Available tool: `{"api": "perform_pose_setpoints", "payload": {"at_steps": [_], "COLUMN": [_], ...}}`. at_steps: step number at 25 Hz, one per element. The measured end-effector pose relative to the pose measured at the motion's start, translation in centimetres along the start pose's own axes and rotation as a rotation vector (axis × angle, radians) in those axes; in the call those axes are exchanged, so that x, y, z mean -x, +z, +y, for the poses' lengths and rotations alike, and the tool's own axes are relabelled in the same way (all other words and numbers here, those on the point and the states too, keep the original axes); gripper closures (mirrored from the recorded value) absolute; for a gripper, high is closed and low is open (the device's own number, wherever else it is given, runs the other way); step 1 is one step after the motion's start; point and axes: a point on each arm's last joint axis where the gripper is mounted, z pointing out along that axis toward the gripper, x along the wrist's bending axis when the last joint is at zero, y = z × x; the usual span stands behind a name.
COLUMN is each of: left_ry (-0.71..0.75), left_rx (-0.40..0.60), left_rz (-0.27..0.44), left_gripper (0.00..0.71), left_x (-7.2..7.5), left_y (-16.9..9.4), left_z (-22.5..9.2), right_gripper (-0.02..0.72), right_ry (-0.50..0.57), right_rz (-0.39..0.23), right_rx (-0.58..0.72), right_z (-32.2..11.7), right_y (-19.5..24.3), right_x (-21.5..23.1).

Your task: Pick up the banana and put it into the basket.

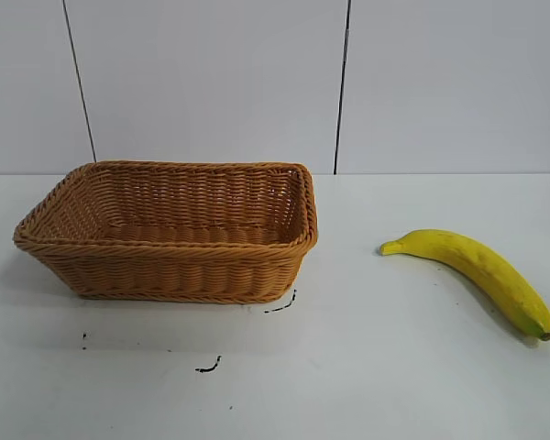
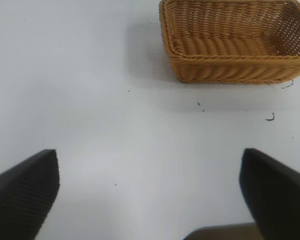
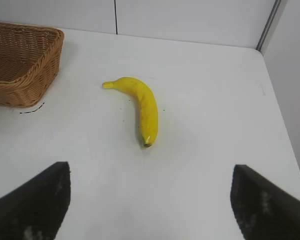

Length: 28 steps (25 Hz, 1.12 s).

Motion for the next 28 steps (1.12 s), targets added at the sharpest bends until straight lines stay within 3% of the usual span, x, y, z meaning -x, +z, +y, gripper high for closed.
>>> {"api": "perform_pose_setpoints", "payload": {"at_steps": [9, 16, 28], "left_ry": [0.000, 0.000, 0.000], "left_rx": [0.000, 0.000, 0.000], "left_rz": [0.000, 0.000, 0.000], "left_gripper": [0.015, 0.015, 0.015], "left_x": [0.0, 0.0, 0.0], "left_y": [0.0, 0.0, 0.0], "left_z": [0.0, 0.0, 0.0], "right_gripper": [0.077, 0.077, 0.077], "right_ry": [0.000, 0.001, -0.004], "right_rz": [-0.001, -0.001, 0.013], "right_rx": [-0.002, -0.121, -0.598], "right_z": [0.0, 3.8, 9.1], "right_y": [0.0, 2.7, 18.6], "right_x": [0.0, 0.2, 0.6]}}
